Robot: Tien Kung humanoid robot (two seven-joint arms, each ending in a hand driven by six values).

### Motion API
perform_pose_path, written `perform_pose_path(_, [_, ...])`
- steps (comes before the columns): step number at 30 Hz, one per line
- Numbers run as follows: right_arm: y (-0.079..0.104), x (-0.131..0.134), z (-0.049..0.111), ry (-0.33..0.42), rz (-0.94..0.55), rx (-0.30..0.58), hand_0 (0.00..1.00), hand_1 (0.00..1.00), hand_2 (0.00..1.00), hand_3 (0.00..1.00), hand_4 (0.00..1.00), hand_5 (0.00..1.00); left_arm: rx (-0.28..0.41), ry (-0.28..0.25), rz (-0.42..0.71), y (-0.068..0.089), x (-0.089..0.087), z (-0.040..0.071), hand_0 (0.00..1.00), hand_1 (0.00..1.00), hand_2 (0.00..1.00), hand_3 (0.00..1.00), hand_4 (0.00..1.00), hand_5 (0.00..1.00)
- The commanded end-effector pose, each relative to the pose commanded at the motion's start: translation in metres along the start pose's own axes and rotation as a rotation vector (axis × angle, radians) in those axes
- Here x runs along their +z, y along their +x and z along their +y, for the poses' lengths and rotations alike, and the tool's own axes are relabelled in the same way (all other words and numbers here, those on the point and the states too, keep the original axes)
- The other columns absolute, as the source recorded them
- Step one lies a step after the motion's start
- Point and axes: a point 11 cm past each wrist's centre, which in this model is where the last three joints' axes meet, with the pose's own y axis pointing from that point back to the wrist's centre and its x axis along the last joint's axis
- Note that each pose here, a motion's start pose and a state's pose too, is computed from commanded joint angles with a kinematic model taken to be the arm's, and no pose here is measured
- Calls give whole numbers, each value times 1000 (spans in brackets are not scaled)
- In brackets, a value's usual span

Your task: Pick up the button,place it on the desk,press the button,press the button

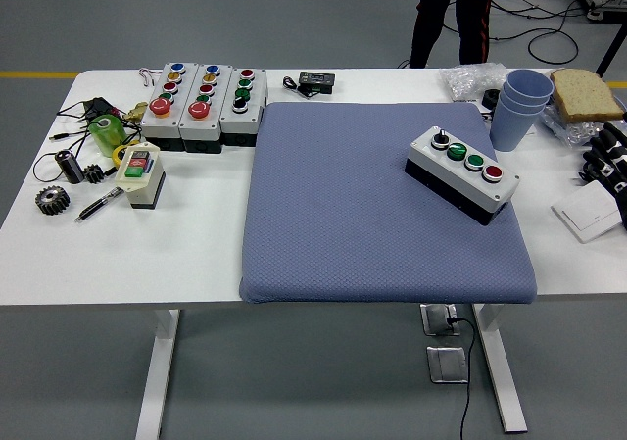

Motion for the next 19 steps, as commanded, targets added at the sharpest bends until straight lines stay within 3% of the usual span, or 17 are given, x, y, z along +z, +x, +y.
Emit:
perform_pose_path(10, [-9, 2, -1, -9, 17, -49, 717, 677, 781, 884, 895, 115, 1, -2, 2, 0, 2, 0, 629, 665, 683, 599, 343, 650])
perform_pose_path(19, [-13, 3, -1, 8, 2, -77, 720, 683, 784, 890, 927, 137, -4, 17, -15, -3, -7, 0, 628, 665, 683, 601, 343, 649])
